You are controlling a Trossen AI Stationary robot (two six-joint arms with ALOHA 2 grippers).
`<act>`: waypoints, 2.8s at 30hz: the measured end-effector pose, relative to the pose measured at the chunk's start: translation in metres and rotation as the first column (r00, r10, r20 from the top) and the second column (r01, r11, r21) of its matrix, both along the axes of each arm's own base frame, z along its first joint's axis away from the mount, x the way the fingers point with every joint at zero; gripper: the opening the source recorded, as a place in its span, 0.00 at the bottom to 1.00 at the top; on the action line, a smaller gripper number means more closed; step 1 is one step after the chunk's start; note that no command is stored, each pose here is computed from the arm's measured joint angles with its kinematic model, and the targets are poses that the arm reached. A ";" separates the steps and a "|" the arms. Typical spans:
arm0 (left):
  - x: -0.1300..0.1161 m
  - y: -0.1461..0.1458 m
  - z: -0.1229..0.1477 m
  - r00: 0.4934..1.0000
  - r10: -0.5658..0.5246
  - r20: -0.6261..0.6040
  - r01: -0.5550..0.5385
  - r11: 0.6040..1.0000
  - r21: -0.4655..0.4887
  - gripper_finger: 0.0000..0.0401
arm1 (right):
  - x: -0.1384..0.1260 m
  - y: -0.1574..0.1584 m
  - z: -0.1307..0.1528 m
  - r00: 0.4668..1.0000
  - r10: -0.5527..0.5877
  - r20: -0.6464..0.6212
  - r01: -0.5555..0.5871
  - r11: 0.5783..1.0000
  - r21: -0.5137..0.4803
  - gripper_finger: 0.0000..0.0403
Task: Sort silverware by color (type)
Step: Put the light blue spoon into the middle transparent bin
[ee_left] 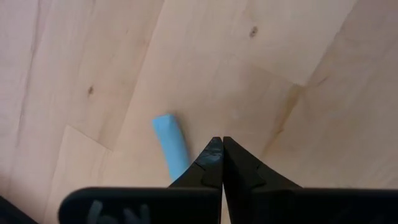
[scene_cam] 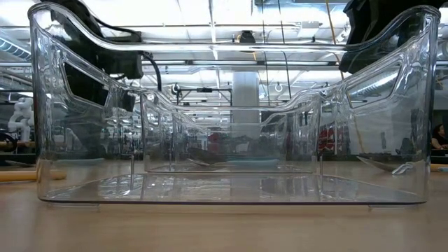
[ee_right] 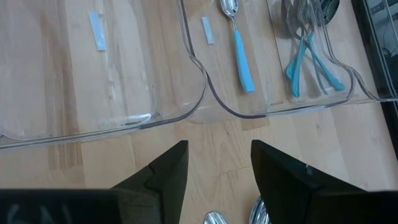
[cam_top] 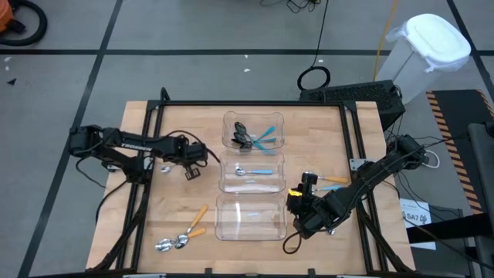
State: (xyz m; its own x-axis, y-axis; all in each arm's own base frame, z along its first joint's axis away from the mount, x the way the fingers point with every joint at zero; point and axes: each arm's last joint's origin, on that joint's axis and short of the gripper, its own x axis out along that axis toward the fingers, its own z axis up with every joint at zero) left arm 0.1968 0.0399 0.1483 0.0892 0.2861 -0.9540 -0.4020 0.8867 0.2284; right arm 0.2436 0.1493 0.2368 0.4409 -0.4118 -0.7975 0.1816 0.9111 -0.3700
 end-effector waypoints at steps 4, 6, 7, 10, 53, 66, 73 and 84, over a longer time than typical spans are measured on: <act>0.000 0.000 0.004 1.000 0.026 -0.010 -0.026 1.000 -0.005 0.00 | 0.000 0.000 0.000 1.000 0.000 0.000 0.000 1.000 0.000 0.42; 0.001 0.000 0.009 0.998 0.064 -0.018 -0.064 0.998 -0.009 0.00 | 0.000 0.000 0.000 1.000 0.000 0.000 0.000 1.000 0.000 0.42; 0.001 0.001 0.012 0.995 0.093 -0.027 -0.093 0.996 -0.001 0.00 | 0.000 0.000 0.000 1.000 0.000 0.000 0.000 1.000 0.000 0.42; 0.000 0.009 0.019 0.981 0.189 -0.031 -0.187 0.981 0.050 0.02 | 0.000 0.000 0.000 1.000 0.000 0.000 0.000 1.000 0.000 0.42; -0.017 0.049 -0.022 0.962 0.269 -0.053 -0.274 0.946 -0.173 0.33 | 0.001 0.001 0.000 1.000 -0.014 0.016 0.014 1.000 0.024 0.42; -0.008 0.038 -0.020 0.985 0.161 -0.057 -0.166 0.981 -0.098 0.10 | 0.001 0.001 0.000 1.000 -0.014 0.016 0.014 1.000 0.023 0.42; 0.008 0.035 -0.006 0.990 0.138 -0.028 -0.140 0.986 -0.090 0.10 | 0.001 0.001 0.000 1.000 -0.013 0.015 0.012 1.000 0.022 0.42; 0.023 0.025 0.015 0.997 0.057 0.060 -0.054 0.998 -0.041 0.11 | 0.001 0.001 0.000 1.000 -0.011 0.013 0.011 1.000 0.020 0.42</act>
